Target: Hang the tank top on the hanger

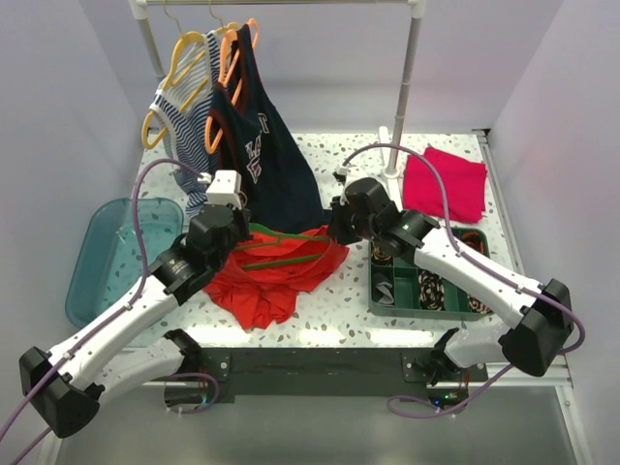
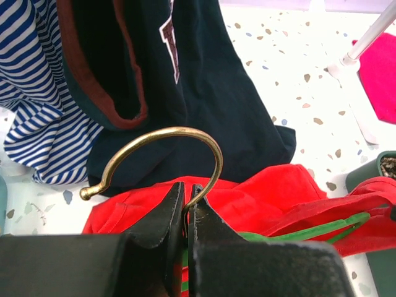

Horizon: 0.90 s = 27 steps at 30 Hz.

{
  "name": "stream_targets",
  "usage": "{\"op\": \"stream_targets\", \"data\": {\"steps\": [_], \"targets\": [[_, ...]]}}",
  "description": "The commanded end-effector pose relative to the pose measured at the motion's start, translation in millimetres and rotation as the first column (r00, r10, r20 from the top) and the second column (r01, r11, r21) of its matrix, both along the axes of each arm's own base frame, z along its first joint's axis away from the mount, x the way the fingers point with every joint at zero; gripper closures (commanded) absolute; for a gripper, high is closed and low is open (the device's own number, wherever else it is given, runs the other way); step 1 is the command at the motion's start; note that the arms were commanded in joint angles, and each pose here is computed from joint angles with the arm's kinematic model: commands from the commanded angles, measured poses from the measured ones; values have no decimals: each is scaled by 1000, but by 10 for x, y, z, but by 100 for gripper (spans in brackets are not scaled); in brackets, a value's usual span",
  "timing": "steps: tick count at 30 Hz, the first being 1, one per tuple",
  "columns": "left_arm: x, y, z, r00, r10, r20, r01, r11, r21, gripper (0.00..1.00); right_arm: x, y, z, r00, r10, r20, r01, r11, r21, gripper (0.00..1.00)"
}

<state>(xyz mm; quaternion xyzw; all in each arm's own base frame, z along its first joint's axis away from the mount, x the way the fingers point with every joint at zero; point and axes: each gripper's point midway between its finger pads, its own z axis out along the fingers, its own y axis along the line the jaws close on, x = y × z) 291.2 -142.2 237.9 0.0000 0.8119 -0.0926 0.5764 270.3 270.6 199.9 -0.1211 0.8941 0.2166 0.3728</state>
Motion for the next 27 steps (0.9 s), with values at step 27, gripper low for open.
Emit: {"op": "stream_targets", "data": {"steps": [27], "targets": [[294,-693,775,968,85,237,-46,985,-165,100,137,370,943,996,6,94,-29,971,237,97]]}}
